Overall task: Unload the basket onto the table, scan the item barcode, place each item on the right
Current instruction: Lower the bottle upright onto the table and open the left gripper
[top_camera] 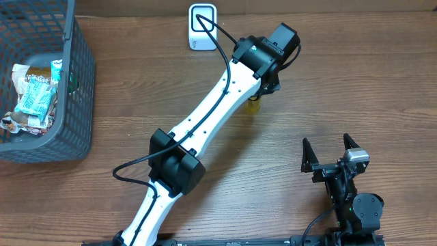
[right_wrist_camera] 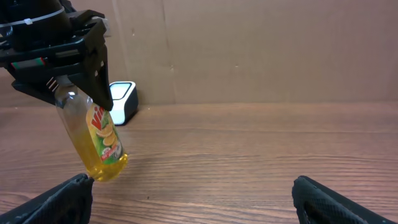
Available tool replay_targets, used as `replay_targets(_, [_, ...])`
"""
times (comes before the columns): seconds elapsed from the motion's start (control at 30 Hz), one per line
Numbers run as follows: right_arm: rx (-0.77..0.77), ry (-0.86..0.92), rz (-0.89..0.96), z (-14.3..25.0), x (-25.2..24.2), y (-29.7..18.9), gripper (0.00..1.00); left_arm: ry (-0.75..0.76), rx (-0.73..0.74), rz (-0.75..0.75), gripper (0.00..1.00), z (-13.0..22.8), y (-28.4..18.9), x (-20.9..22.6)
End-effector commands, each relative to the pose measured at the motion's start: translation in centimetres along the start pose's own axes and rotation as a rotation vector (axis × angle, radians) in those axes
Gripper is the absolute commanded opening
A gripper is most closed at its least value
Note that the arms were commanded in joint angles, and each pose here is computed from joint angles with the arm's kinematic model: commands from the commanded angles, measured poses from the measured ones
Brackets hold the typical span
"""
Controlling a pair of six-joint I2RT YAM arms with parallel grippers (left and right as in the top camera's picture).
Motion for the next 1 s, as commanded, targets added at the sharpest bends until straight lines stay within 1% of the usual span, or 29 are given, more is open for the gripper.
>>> replay_targets(0.0, [-0.004,-0.005,0.01,0.2,-0.1,0.0,1.0,-0.024,-0.014,-0.016,0.21,0.8,0.2,-0.6])
replay_targets(0.17, [-0.004,-0.004,0.01,0.2,-0.1,0.0,1.0,-0.053,-0.003,-0.017,0.27,1.3,2.0,-0.9])
replay_targets(0.37, [-0.004,-0.004,0.01,0.2,-0.1,0.0,1.0,-0.049,0.006,-0.029,0.29,1.8,4.0,-0.9])
replay_targets(0.6, [-0.004,-0.004,0.01,0.2,-0.1,0.0,1.0,-0.038,0.014,-0.039,0.5,2.1,4.8,-0.7])
replay_targets(0.7, [-0.004,-0.004,0.01,0.2,-0.1,0.0,1.0,-0.018,0.012,-0.035,0.62,2.1,4.8,-0.8])
replay_targets(0.73, [-0.004,-0.004,0.01,0.2,-0.1,0.0,1.0,-0.004,0.01,-0.032,0.67,2.0,4.8,-0.8])
replay_targets(0.8, [-0.004,-0.004,0.01,0.2,-0.1,0.0,1.0,0.021,0.009,-0.03,0.73,2.0,4.8,-0.9])
replay_targets(0.93, [-0.004,-0.004,0.01,0.2,-0.1,0.0,1.0,0.058,0.009,-0.029,0.97,2.1,4.7,-1.0])
replay_targets(0.97, [-0.004,-0.004,0.01,0.2,-0.1,0.0,1.0,0.068,0.009,-0.029,0.99,2.1,4.7,-1.0])
Point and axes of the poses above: each gripper's point midway between its finger pads, its own y axis out along the fingers, its own x axis along the line the jaws close on, z = x × y, the point moved 7 cm from there along -y, back along the fingers, and after that the axes turned 5 degrees about y, right-handed, at the moved point
